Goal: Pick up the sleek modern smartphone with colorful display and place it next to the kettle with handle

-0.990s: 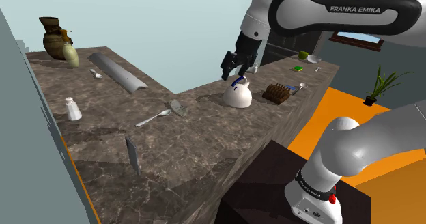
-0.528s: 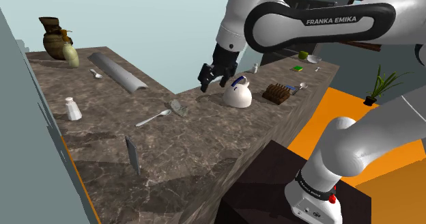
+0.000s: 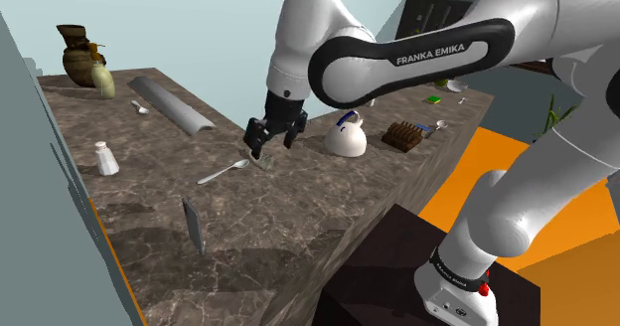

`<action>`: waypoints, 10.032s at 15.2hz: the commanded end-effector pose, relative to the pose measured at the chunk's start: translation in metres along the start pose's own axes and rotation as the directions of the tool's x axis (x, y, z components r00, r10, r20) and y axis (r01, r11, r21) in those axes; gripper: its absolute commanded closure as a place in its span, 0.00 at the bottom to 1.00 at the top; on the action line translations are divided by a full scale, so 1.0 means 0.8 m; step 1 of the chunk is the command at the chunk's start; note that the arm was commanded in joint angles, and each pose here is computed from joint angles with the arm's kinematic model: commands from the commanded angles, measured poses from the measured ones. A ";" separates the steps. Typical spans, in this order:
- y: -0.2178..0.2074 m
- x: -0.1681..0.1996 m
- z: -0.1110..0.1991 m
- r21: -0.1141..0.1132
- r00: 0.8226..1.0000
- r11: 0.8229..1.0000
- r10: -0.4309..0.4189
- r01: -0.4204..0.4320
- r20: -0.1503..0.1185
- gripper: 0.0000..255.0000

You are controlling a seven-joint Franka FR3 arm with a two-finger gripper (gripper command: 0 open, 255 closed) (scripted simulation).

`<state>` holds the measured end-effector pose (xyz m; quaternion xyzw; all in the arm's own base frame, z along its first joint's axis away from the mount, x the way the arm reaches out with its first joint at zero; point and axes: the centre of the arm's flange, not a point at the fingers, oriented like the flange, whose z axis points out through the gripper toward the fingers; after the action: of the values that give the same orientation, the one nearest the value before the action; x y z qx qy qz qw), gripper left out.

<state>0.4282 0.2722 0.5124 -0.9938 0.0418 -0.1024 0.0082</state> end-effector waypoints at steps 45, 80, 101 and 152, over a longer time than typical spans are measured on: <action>-0.226 0.024 0.144 -0.009 0.999 0.999 -0.047 0.047 0.023 1.00; -0.232 0.071 -0.082 -0.009 0.999 0.999 -0.047 0.047 0.023 1.00; -0.019 0.067 -0.140 -0.009 0.999 0.999 -0.047 0.047 0.023 1.00; 0.519 0.005 -0.046 -0.009 0.999 0.999 -0.047 0.047 0.023 1.00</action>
<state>0.3902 -0.1433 0.5433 -0.9957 0.0187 -0.0907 0.0019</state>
